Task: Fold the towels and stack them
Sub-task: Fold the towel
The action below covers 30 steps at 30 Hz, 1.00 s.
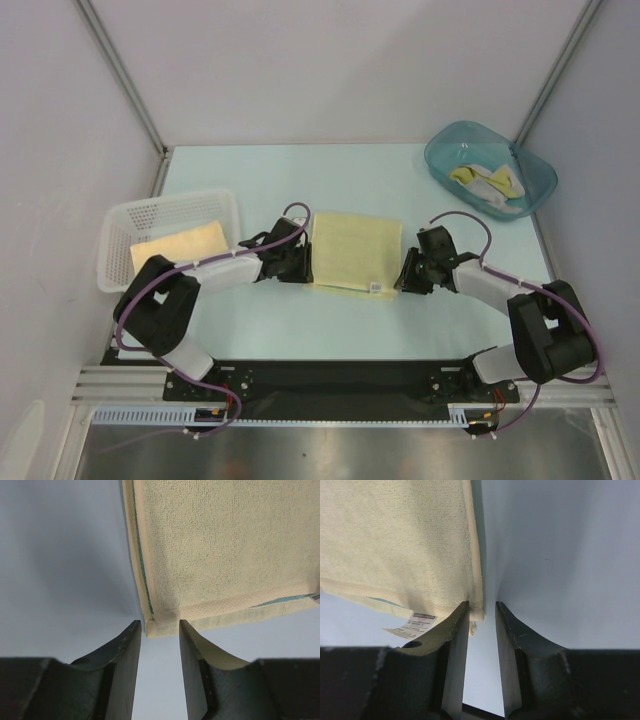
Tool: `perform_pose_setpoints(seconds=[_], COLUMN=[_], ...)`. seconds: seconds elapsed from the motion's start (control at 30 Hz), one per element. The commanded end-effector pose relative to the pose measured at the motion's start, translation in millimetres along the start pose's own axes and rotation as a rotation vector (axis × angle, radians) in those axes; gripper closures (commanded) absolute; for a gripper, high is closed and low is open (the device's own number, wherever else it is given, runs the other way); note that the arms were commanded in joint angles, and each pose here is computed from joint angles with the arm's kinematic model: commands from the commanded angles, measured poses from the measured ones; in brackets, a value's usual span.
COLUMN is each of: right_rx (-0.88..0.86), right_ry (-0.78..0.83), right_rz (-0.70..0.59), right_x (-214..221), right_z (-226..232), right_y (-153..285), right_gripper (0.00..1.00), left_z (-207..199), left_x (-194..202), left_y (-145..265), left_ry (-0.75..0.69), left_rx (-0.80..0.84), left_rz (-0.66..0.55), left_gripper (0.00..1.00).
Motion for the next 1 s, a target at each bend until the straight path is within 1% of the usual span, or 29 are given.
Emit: perform_pose_setpoints(seconds=[0.0, 0.2, 0.37, 0.63, 0.97], right_rx=[-0.045, -0.036, -0.036, -0.047, -0.064], right_ry=[-0.017, -0.013, -0.005, -0.003, 0.000], right_rz=[-0.036, -0.039, -0.034, -0.036, -0.037], right_x=[-3.6, -1.4, 0.2, -0.8, 2.0], right_z=[8.9, 5.0, 3.6, 6.1, 8.0], right_y=[2.1, 0.0, -1.0, 0.6, 0.5], right_gripper=[0.67, 0.71, 0.74, 0.75, 0.73], left_z=[-10.0, -11.8, -11.8, -13.1, -13.2], left_x=[-9.1, -9.7, -9.9, -9.7, -6.4], left_y=[4.1, 2.6, 3.0, 0.9, -5.2], left_ry=[0.014, 0.018, 0.020, 0.025, 0.033], left_rx=[0.038, 0.049, 0.045, 0.049, 0.053], left_rz=[-0.040, -0.041, -0.036, -0.025, -0.005], left_gripper=[0.58, 0.59, 0.65, 0.66, 0.67])
Point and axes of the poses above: each gripper's point midway between its finger pads, its own y axis back along the fingers, its own z axis along the line the jaws close on, x = y × z, the point moved 4 cm from there along y, back along the fingers, and after that the axes turned 1 degree about -y, right-handed, at the moved point
